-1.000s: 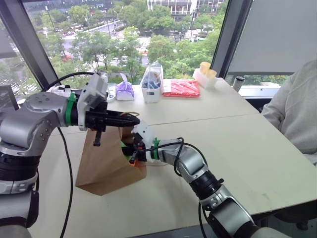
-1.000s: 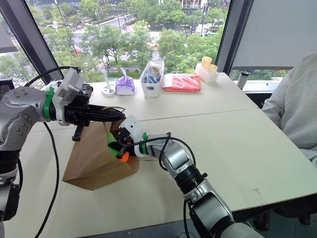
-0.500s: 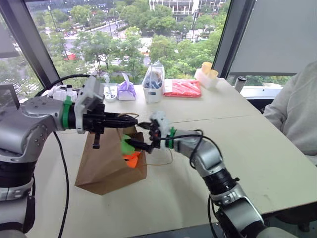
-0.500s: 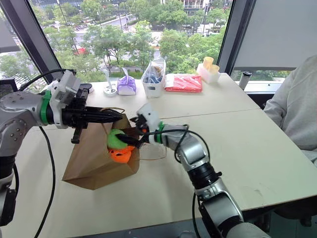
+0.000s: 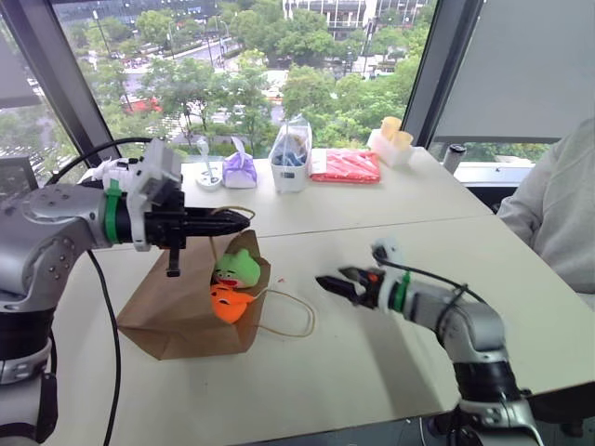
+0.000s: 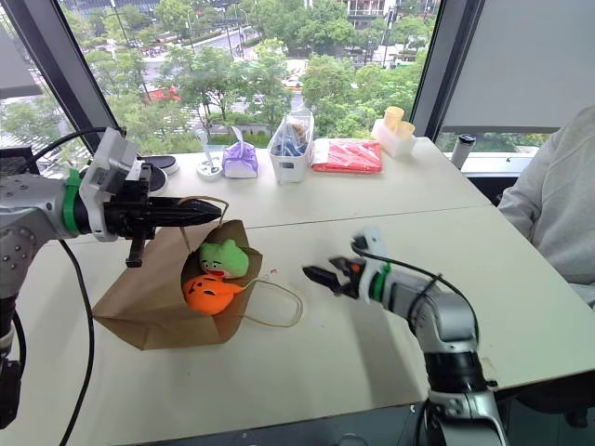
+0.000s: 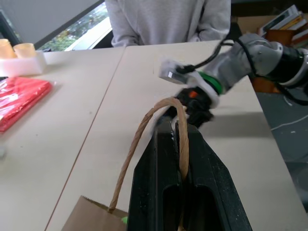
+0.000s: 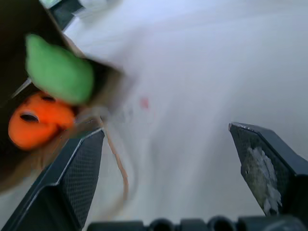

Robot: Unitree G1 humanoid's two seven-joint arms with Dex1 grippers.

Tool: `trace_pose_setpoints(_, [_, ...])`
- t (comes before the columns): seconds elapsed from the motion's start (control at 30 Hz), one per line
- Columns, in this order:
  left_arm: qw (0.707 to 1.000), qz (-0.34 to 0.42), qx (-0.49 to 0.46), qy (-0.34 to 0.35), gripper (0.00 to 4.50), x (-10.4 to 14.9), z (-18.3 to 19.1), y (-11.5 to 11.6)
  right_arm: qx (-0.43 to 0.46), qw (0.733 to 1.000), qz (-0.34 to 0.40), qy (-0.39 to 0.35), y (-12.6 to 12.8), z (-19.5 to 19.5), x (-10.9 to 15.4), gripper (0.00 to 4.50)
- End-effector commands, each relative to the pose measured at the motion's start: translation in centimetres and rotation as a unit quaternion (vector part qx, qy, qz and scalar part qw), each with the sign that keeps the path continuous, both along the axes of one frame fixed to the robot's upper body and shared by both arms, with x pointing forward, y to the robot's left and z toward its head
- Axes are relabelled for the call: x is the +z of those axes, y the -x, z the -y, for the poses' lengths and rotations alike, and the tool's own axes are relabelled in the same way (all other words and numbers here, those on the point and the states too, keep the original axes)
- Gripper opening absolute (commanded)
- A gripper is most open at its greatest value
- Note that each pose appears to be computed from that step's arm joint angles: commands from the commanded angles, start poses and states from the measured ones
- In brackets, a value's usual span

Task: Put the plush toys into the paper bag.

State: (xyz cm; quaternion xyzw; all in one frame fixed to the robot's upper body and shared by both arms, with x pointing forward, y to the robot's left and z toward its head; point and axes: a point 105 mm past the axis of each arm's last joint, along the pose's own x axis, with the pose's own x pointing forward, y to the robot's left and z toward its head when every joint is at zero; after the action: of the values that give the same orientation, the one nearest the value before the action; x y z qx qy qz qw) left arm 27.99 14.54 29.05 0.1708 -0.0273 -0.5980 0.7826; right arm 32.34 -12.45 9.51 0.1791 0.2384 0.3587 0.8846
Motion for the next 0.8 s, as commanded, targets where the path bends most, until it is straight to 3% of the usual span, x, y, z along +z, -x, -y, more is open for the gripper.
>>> trace_pose_setpoints(0.03, [0.999,0.032,0.003,0.007,0.00,1.3,-0.3,0.3,0.025,0.998,-0.023,-0.055,2.5,-0.4,1.2,4.46])
trace_pose_setpoints(0.13, [0.999,0.032,0.003,0.009,0.00,1.2,-0.3,0.3,0.055,0.992,-0.062,-0.093,5.0,-1.8,1.0,4.46])
trace_pose_setpoints(0.33, [0.999,0.032,0.004,0.014,0.00,1.2,0.0,0.2,0.072,0.983,-0.112,-0.128,6.8,-5.0,0.2,4.46])
trace_pose_setpoints(0.6, [0.999,0.034,0.004,0.017,0.00,1.3,0.2,0.2,0.042,0.974,-0.137,-0.174,4.5,-7.9,0.2,4.46])
trace_pose_setpoints(0.7, [0.999,0.034,0.005,0.017,0.00,1.2,0.2,0.2,0.019,0.977,-0.120,-0.175,3.2,-7.9,0.4,3.67])
trace_pose_setpoints(0.8, [0.999,0.034,0.006,0.016,0.00,1.3,0.2,0.3,0.022,0.979,-0.108,-0.169,3.1,-7.8,0.7,2.16])
